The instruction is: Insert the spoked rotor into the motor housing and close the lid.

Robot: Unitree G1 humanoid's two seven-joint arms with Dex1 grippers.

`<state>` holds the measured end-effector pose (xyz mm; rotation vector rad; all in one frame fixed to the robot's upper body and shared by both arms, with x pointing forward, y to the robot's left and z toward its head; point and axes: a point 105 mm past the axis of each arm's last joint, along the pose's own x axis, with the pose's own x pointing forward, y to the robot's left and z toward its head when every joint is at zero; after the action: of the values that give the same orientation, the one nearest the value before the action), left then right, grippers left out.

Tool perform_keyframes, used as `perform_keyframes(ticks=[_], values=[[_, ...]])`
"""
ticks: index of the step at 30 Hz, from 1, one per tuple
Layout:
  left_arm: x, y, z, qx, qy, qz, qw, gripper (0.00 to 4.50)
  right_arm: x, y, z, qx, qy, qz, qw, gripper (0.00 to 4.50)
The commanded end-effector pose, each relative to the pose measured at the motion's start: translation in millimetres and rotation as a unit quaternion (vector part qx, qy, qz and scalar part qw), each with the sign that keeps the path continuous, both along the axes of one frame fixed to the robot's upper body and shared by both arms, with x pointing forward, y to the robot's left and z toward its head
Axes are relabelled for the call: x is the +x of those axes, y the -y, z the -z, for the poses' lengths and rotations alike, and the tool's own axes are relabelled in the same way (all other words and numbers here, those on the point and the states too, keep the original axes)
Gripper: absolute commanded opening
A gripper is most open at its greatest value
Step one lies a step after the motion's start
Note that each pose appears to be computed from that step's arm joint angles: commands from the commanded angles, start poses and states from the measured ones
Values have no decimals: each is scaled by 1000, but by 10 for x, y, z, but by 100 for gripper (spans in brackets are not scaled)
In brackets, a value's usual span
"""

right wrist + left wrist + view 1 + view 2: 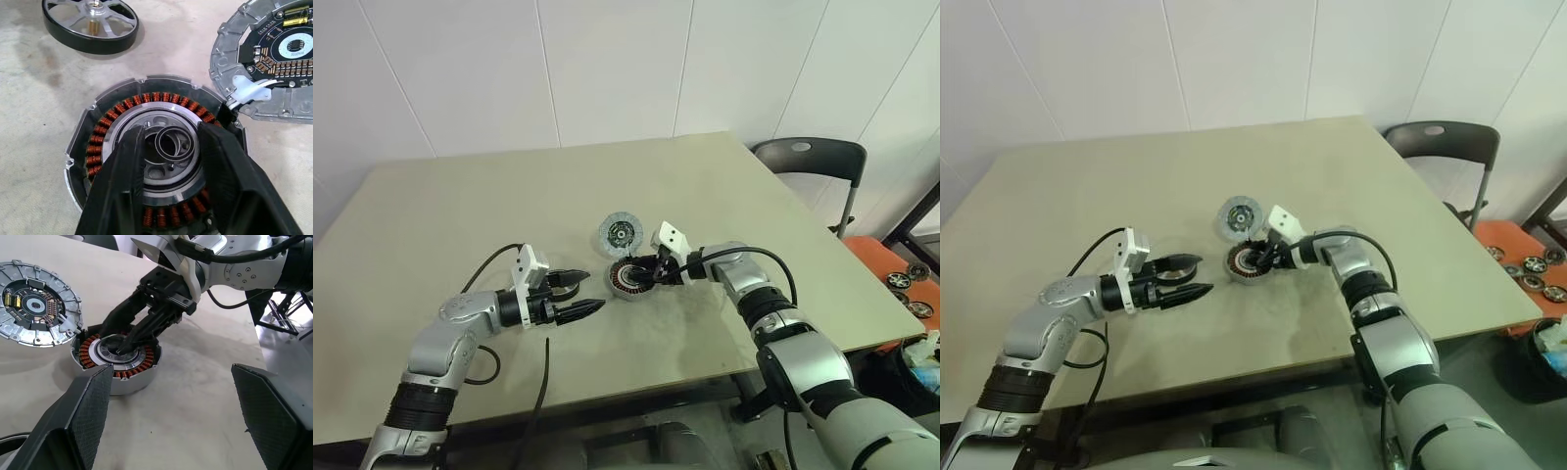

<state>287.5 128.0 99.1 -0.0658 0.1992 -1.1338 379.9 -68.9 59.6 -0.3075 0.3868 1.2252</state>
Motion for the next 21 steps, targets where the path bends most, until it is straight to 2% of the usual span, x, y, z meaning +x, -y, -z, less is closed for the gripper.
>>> perform_keyframes(ticks=[1, 21], values=[[18, 30, -125, 0, 32, 8, 999, 412, 22, -41, -67, 1, 4, -6, 1000, 160], [63, 10, -105, 1, 31, 3, 1000, 412, 23, -34, -45, -4, 2, -4, 1000, 160]])
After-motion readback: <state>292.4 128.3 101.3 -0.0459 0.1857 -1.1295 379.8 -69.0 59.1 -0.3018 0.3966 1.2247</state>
